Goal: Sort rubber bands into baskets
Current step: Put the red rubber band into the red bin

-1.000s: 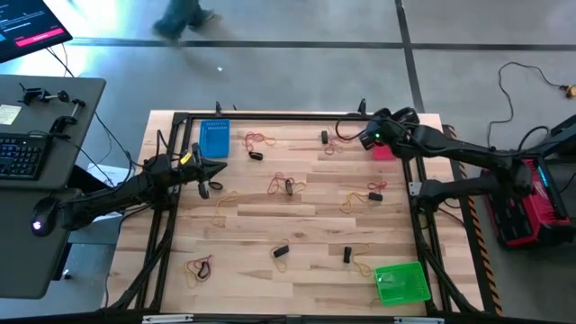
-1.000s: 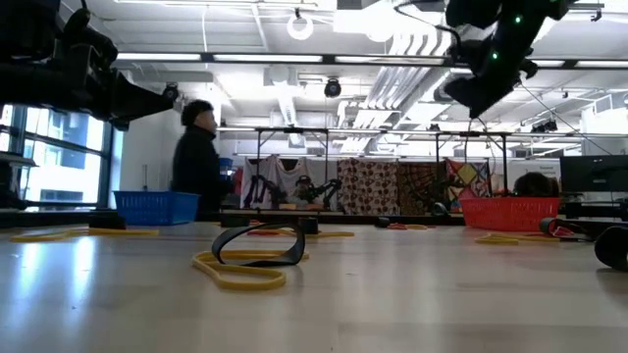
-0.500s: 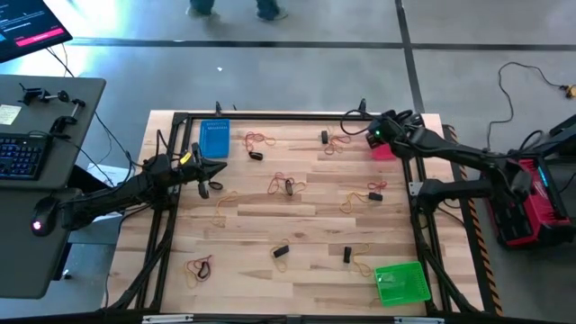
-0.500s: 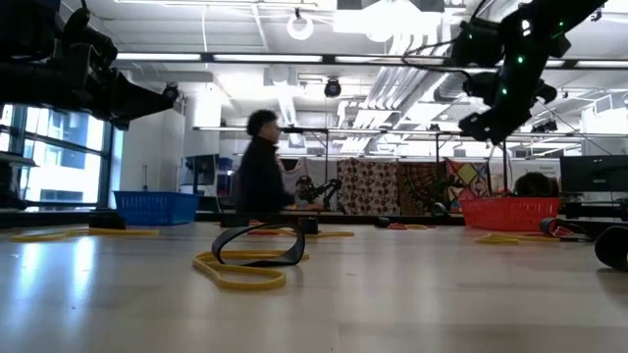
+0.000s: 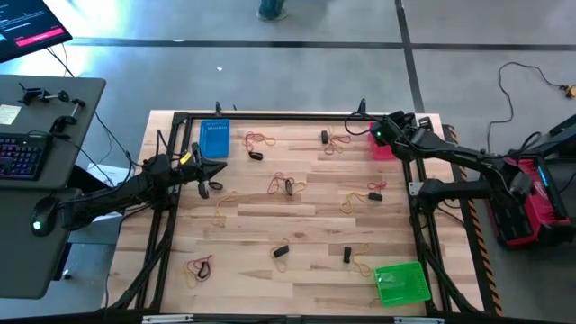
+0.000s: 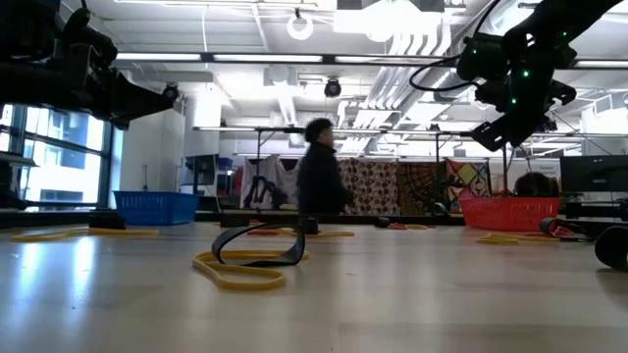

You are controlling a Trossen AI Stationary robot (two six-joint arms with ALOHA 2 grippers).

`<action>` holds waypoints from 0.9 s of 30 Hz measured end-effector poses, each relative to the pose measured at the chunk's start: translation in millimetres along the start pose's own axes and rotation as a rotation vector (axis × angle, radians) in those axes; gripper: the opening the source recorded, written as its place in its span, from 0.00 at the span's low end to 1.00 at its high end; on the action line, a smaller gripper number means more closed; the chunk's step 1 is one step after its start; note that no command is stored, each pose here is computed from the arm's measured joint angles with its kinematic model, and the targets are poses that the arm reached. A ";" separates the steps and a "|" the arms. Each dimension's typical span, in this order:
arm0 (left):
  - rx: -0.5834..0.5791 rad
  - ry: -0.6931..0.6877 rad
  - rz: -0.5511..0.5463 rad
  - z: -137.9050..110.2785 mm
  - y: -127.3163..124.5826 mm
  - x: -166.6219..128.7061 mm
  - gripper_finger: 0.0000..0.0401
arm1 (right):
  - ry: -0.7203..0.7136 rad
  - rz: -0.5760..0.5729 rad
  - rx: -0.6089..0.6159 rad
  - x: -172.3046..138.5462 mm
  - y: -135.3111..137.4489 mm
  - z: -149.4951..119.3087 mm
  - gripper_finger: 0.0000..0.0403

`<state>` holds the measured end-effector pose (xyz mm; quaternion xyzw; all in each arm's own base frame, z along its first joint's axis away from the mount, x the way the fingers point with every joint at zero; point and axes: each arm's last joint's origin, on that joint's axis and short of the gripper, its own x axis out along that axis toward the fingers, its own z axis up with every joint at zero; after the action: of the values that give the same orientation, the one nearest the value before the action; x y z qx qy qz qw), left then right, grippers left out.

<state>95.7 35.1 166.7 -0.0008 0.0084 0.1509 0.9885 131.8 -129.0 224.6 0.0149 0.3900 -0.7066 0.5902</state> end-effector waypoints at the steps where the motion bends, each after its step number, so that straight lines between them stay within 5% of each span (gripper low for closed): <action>1: 0.000 0.000 0.000 0.0 0.0 0.0 0.00 | -0.002 -0.002 0.001 0.0 0.0 0.1 0.00; 14: 0.000 0.000 0.000 0.0 0.0 0.0 0.00 | -0.008 0.077 0.035 8.5 17.1 7.6 0.00; 27: 0.002 0.000 0.000 0.0 0.0 0.0 0.00 | 0.256 0.271 0.105 47.7 28.7 -0.2 0.00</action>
<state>95.7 35.1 166.6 0.0003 0.0088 0.1509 0.9885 141.6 -168.1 186.1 0.1878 0.4187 -0.6324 0.6241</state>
